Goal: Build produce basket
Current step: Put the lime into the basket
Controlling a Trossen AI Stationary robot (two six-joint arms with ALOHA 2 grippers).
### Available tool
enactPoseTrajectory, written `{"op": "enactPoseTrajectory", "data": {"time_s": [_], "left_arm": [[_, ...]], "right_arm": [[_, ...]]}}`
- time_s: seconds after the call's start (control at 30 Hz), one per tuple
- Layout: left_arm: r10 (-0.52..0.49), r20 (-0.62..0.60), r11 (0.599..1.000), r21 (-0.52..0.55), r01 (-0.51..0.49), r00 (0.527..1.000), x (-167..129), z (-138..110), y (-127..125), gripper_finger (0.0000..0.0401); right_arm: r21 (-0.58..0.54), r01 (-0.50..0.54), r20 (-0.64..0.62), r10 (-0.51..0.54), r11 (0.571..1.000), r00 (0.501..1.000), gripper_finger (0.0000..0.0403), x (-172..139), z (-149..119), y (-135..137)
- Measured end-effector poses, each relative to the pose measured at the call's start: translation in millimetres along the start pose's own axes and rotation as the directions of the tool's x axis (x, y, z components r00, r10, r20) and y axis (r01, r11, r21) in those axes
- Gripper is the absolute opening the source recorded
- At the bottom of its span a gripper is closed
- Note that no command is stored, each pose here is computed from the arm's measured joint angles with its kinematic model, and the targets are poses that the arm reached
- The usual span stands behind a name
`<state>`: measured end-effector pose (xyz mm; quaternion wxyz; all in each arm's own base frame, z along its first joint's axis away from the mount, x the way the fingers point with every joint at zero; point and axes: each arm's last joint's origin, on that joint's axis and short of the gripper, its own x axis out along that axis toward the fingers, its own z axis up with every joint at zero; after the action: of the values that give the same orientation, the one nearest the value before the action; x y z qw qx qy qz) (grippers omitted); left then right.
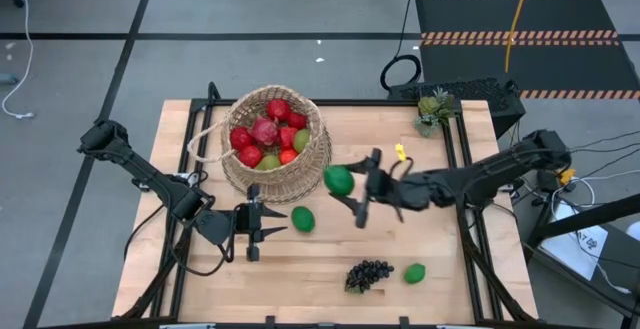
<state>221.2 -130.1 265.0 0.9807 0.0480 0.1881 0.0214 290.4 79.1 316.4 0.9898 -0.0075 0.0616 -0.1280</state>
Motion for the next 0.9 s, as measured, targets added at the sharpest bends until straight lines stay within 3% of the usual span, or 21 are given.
{"op": "enactPoseTrajectory", "data": {"time_s": [0.13, 0.4, 0.53, 0.67, 0.9], "left_arm": [[0.000, 0.000, 1.000, 0.006, 0.000, 1.000, 0, 0, 0, 0.0127], [-0.001, 0.006, 1.000, 0.004, 0.001, 1.000, 0, 1, 0, 0.0127], [-0.001, 0.006, 1.000, 0.011, 0.001, 1.000, 0, 1, 0, 0.0127], [-0.001, 0.010, 1.000, 0.009, 0.001, 1.000, 0, 1, 0, 0.0127], [-0.004, 0.028, 1.000, 0.013, 0.004, 1.000, 0, 3, 0, 0.0127]], "right_arm": [[0.016, 0.016, -0.016, -0.016, 1.000, 1.000, 0.0306, 31, 7, -4], [0.070, 0.033, -0.083, -0.028, 0.997, 0.996, 0.0306, 76, 51, -23], [0.040, 0.073, -0.122, -0.068, 0.997, 0.990, 0.0306, 89, 76, -34], [0.013, 0.044, -0.139, -0.042, 0.999, 0.989, 0.0306, 105, 94, -43], [-0.036, 0.046, -0.180, -0.051, 0.998, 0.982, 0.0306, 144, 102, -60]]}}
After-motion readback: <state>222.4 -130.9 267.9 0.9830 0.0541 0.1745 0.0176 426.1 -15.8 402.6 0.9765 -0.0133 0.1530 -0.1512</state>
